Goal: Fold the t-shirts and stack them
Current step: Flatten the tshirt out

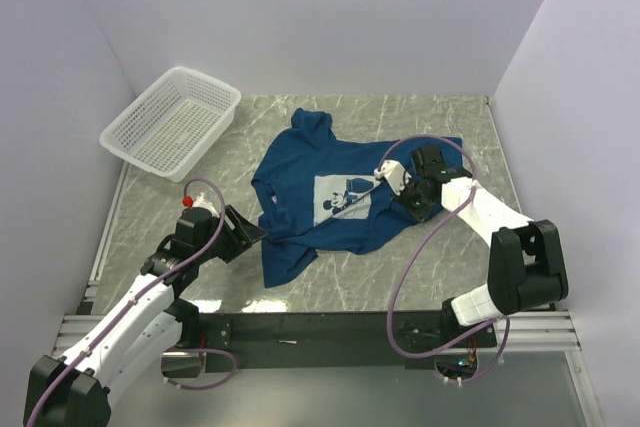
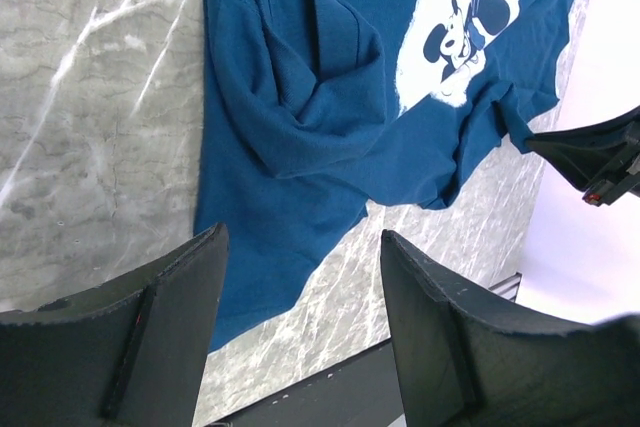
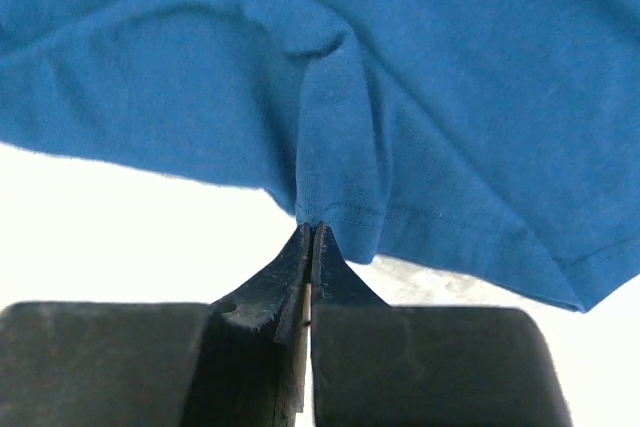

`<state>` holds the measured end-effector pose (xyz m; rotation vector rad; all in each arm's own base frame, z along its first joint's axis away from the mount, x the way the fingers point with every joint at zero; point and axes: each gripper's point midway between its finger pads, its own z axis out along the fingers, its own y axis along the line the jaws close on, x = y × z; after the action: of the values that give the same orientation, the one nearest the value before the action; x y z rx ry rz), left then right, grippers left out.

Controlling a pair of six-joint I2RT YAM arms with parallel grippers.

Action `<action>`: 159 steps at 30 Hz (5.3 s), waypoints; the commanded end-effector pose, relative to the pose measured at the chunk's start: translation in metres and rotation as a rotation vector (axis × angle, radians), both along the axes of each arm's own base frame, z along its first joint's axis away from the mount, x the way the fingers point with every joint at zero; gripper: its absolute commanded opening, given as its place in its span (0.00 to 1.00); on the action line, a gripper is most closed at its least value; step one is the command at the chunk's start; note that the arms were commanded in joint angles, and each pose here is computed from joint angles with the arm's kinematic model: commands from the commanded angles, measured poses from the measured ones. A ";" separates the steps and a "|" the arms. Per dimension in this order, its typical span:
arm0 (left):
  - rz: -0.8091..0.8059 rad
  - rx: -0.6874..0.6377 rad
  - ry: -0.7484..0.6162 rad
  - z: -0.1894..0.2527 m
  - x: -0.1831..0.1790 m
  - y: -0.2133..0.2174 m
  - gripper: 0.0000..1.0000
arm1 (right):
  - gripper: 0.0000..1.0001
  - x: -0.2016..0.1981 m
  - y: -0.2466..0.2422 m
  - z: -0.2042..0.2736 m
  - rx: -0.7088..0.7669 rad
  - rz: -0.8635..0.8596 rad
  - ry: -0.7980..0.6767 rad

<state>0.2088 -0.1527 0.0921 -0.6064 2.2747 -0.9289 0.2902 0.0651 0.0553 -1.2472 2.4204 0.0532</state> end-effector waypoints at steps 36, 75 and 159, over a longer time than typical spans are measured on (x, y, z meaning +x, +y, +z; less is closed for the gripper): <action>-0.312 0.200 0.340 -0.088 -0.049 -0.058 0.01 | 0.00 -0.160 -0.142 -0.006 -0.231 0.124 0.237; -0.184 0.328 -0.188 0.049 0.194 -0.051 0.78 | 0.63 -0.036 -0.044 0.096 0.828 -0.151 0.102; -0.035 0.090 0.018 -0.004 0.177 -0.068 0.51 | 0.63 -0.015 -0.038 0.059 0.664 -0.230 0.010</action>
<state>0.3681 -0.2151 0.0758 -0.5532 2.3830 -0.8207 0.2700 0.0256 0.1078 -0.6488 2.2784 0.7441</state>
